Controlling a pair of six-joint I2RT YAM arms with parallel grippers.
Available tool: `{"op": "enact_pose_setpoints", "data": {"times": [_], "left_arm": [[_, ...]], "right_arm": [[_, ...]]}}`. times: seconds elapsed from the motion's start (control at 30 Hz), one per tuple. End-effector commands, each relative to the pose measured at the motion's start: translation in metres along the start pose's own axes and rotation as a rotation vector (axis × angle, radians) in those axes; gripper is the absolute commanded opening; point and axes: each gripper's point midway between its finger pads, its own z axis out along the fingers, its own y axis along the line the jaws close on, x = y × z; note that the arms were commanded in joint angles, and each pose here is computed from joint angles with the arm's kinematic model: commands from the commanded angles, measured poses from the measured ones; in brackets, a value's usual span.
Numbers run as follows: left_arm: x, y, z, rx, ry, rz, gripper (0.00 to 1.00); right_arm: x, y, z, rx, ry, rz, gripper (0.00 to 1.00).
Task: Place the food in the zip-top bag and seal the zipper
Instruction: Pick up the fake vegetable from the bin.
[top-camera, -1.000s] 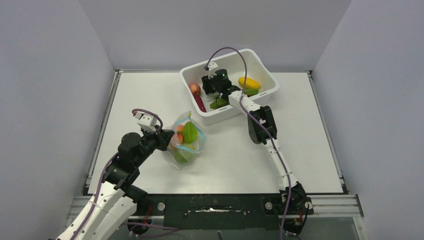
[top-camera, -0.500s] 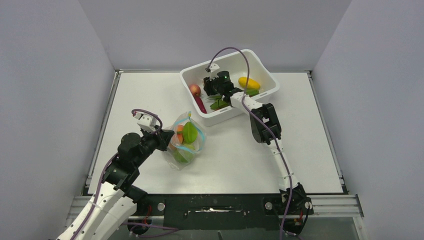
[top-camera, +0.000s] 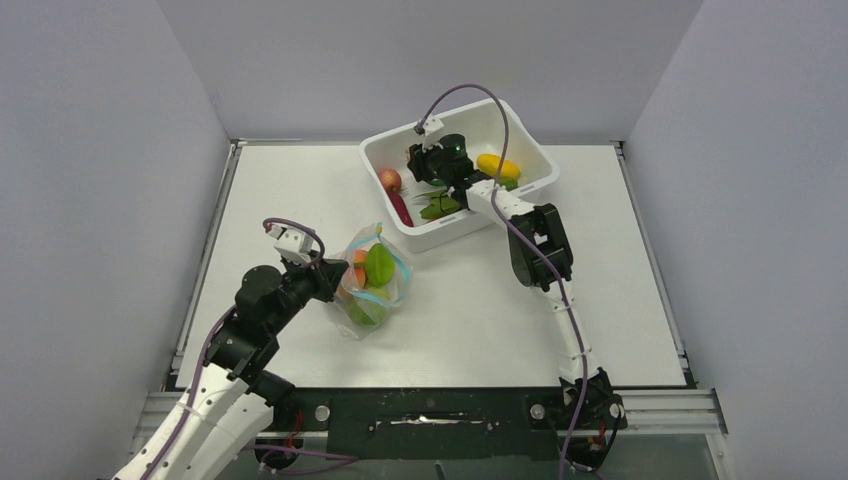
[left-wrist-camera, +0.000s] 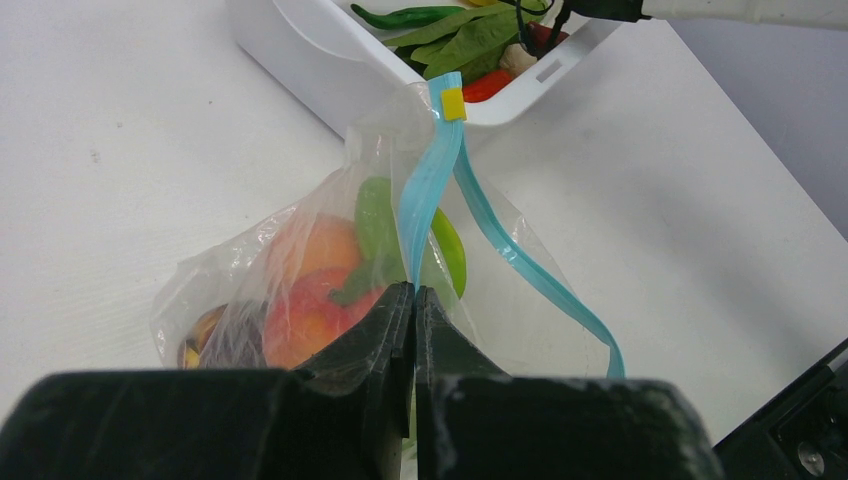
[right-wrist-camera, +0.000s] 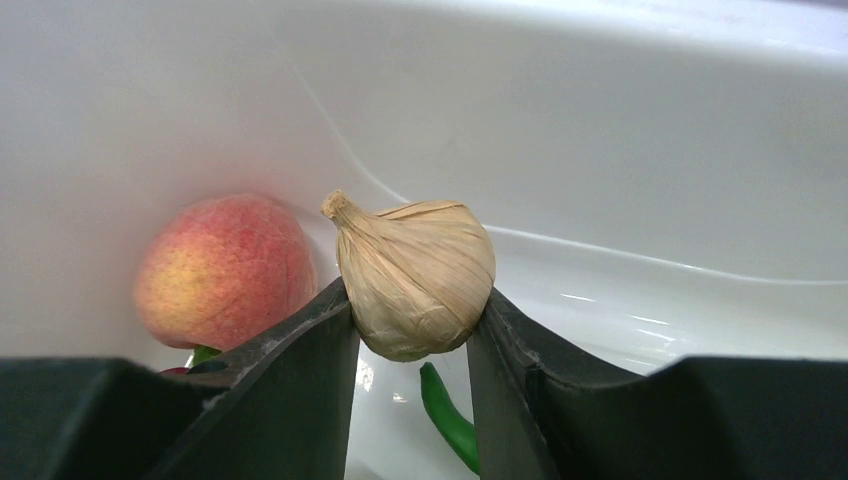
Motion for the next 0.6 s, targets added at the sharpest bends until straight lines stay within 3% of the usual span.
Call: {"op": "enact_pose_setpoints", "data": {"times": [0.0,0.57], "left_arm": [[-0.019,-0.006,-0.002,0.016,-0.064,0.007,0.00],[-0.019,-0.009,-0.001,0.030,-0.065,0.002,0.00]], "right_arm": [[-0.093,-0.002,-0.034,0.005,-0.192,-0.049,0.30],[-0.101,0.032,-0.150,-0.003,-0.155,0.047,0.28]]}}
